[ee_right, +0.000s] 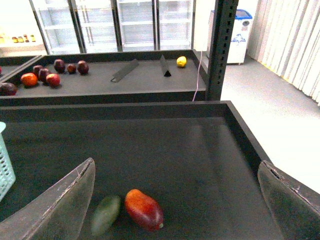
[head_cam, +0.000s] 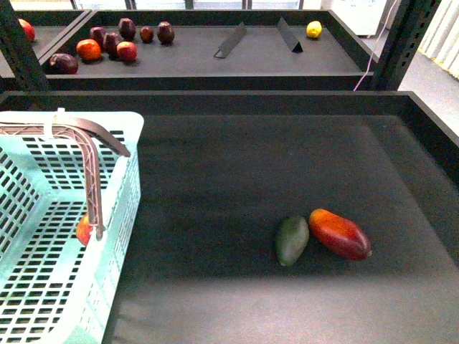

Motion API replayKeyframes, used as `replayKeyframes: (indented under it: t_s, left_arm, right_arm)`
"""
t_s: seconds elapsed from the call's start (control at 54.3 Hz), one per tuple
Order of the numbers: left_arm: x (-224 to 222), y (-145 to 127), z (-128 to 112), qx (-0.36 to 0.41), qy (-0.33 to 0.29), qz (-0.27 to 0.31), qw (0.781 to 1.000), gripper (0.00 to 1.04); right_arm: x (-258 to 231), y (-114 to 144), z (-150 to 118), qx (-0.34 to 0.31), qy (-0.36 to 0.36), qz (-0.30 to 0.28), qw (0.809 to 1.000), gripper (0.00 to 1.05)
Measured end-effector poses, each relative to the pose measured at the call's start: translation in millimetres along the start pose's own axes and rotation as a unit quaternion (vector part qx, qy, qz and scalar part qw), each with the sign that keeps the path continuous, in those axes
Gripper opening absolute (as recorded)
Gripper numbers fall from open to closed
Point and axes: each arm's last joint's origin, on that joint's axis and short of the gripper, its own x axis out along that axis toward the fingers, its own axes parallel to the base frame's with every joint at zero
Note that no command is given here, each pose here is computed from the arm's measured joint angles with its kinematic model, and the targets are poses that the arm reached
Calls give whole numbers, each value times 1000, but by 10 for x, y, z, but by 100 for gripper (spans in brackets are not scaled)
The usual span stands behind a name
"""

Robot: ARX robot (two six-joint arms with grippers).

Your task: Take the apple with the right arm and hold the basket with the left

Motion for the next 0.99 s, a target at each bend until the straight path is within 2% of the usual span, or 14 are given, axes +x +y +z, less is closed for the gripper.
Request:
replayKeyframes:
  t_s: [0.589, 0.663, 0.994]
  left_arm:
    - [-157, 0, 3, 0, -1, 0, 1000, 3]
    - [-219, 0, -41, 0, 16, 0, 1000, 3]
    - [-264, 0, -24, 0, 2, 0, 1000, 3]
  right_arm:
    - [0, 0, 0, 0, 0, 0, 1000, 96]
    - [0, 0, 0, 0, 0, 0, 1000, 96]
    - [0, 0, 0, 0, 0, 0, 1000, 96]
